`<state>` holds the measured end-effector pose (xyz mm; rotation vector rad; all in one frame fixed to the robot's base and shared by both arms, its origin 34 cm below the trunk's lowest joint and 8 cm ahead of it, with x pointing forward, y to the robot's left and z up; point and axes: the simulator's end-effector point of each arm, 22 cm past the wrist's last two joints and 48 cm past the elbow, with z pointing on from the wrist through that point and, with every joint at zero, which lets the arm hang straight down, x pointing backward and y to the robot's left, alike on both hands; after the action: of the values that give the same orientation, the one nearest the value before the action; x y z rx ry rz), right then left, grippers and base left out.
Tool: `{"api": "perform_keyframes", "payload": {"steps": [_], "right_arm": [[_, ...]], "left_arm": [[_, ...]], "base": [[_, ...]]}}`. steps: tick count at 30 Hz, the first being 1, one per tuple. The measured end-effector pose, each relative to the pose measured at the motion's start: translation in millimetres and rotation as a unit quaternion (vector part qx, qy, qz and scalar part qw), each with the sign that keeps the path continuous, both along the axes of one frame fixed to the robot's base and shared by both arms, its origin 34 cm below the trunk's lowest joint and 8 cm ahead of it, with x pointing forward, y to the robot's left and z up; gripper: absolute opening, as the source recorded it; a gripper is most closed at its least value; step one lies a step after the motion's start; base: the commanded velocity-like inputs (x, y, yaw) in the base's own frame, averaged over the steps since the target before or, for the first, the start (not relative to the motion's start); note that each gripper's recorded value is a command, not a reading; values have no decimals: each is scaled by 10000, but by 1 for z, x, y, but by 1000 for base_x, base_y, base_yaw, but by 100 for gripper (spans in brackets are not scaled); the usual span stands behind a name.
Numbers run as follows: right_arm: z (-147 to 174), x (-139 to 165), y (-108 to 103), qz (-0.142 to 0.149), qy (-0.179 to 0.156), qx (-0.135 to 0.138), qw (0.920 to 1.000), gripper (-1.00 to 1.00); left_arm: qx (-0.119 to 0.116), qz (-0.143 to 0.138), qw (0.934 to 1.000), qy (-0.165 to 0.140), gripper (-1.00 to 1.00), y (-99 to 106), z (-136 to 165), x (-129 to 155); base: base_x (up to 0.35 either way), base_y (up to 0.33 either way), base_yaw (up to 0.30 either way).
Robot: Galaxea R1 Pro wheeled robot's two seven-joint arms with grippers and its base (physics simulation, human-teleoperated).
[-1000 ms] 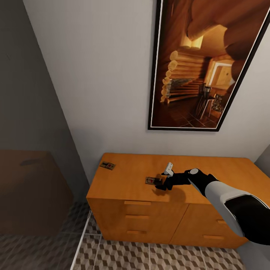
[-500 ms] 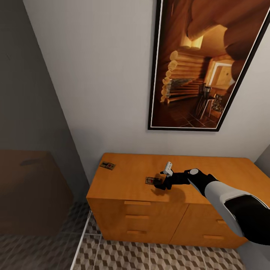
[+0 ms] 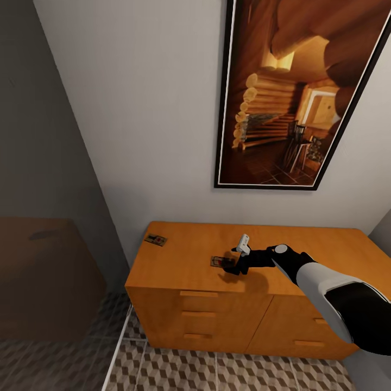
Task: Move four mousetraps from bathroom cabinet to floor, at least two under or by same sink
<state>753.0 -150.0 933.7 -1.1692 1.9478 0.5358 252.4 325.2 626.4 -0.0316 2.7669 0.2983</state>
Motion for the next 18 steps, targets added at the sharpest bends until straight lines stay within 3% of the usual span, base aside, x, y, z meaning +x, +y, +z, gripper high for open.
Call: {"api": "perform_keyframes", "payload": {"steps": [18], "right_arm": [[0,0,0,11,-17,6,10000,100]], "left_arm": [[0,0,10000,-1,100,0,0,0]], "base": [[0,0,0]]}}
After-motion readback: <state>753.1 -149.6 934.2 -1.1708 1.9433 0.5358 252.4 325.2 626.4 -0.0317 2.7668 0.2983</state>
